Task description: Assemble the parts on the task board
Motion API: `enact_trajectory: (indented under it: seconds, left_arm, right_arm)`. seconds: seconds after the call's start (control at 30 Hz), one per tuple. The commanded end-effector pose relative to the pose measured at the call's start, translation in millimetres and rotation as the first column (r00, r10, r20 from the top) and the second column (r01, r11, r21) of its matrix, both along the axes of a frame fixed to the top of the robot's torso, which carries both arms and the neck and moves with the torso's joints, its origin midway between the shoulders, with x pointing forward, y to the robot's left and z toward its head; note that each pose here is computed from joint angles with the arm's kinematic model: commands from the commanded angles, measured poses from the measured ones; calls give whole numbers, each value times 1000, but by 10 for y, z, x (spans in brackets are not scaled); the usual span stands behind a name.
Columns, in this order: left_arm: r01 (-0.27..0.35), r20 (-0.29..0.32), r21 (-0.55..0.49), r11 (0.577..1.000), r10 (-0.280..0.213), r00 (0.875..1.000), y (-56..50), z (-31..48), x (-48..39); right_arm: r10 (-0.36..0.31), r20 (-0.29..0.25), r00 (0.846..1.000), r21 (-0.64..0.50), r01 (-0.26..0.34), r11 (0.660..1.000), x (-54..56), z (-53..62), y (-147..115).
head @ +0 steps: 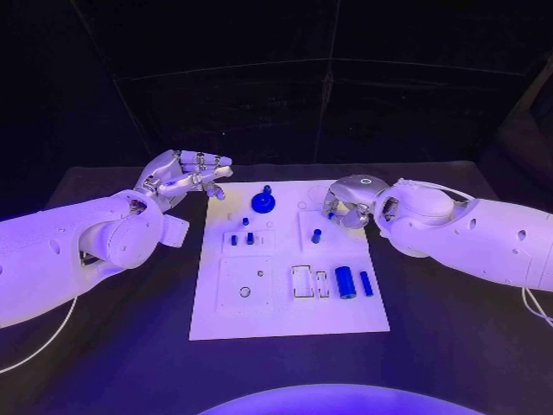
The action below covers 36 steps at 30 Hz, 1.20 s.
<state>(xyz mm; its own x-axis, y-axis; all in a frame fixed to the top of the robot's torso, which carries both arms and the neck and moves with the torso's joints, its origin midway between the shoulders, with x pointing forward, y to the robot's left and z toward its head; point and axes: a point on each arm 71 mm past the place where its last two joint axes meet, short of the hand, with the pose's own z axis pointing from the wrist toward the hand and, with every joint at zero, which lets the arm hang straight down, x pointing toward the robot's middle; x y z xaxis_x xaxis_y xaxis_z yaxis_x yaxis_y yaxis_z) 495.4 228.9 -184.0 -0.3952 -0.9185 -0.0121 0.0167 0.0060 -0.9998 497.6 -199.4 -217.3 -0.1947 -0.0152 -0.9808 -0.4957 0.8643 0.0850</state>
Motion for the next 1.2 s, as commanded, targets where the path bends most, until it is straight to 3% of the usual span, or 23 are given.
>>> enact_trajectory:
  seconds: [0.03, 0.3, 0.93, 1.2]
  left_arm:
    - [6, 16, -17, 1000, -6, 1000, -2, 23, 2]
    - [6, 15, -17, 1000, -5, 1000, 11, 22, 1]
    - [6, 9, -15, 1000, -6, 1000, 51, 14, 11]
    - [2, 6, -11, 1000, -2, 1000, 67, 8, 23]
  right_arm:
    - [-5, -1, 1000, -10, 5, 1000, -6, -20, 27]
    - [-20, 33, 999, -4, 20, 1000, -6, 5, 37]
    - [-16, 109, 994, 68, 9, 998, -122, 129, 28]
    - [7, 130, 991, 108, -21, 994, -267, 219, 55]
